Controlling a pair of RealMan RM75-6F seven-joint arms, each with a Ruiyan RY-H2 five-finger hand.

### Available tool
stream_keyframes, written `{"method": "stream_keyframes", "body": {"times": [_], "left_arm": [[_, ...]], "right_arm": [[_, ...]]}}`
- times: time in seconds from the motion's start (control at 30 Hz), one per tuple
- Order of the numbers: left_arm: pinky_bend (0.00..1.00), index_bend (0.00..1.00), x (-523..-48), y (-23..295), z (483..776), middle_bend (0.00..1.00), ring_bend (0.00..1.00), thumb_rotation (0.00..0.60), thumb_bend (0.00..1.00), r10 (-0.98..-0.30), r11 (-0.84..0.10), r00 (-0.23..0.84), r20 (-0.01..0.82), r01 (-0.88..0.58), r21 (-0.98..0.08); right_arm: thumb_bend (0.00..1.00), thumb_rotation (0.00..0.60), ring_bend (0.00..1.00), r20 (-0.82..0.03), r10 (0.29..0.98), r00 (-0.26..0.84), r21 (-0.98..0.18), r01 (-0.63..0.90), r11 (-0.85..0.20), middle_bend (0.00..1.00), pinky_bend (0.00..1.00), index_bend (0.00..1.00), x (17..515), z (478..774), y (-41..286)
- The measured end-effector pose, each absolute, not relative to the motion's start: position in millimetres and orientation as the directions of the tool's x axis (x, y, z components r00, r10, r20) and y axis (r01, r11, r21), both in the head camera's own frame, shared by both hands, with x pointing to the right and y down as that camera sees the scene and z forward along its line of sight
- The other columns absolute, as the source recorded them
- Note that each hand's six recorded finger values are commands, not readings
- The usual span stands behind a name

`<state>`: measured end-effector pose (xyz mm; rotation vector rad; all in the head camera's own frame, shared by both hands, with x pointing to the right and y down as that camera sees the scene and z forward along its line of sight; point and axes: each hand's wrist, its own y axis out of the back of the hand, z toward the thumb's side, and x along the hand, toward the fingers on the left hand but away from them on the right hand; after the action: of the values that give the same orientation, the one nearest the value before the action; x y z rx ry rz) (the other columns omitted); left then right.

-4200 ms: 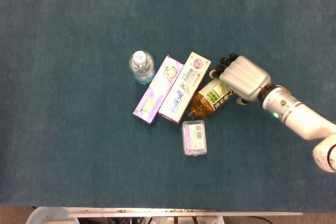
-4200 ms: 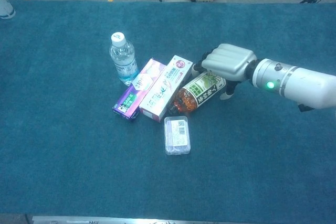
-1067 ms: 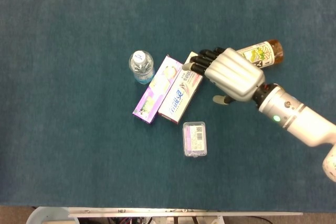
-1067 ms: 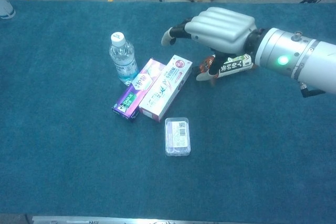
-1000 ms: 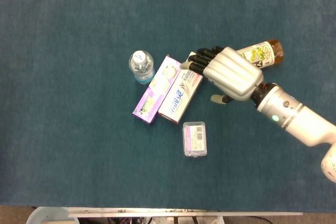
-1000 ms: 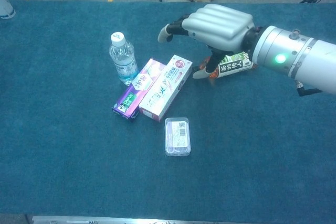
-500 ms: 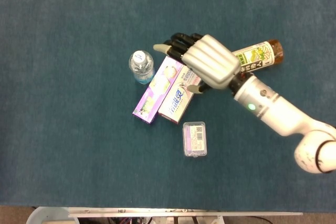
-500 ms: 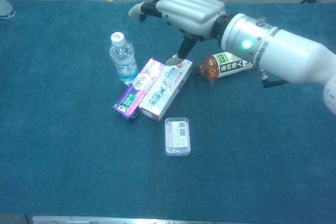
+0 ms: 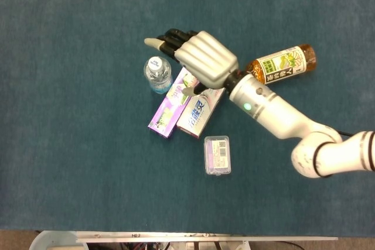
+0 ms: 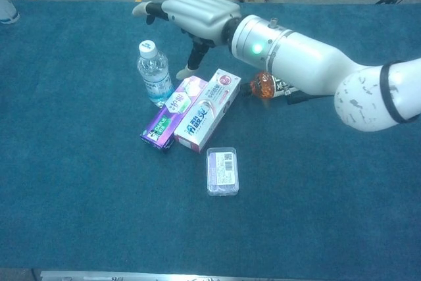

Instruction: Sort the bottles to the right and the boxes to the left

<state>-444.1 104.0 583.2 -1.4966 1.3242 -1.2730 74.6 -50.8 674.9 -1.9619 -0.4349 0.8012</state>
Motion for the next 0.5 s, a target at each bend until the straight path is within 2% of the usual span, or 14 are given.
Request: {"method": "stream_keyframes", "body": {"times": [0.5], "left_arm": [[0.19,0.13,-449,110,582,0.16,0.1,0.6,0.24,-0.979,-0.185,-0.043,0.2,-0.229,-0.956]], "right_arm": [[0.0,0.6,0.14,-0.423,0.576,0.699,-0.824,-0.032,-0.566,0.19,0.34,0.08,41,708,-55]]}}
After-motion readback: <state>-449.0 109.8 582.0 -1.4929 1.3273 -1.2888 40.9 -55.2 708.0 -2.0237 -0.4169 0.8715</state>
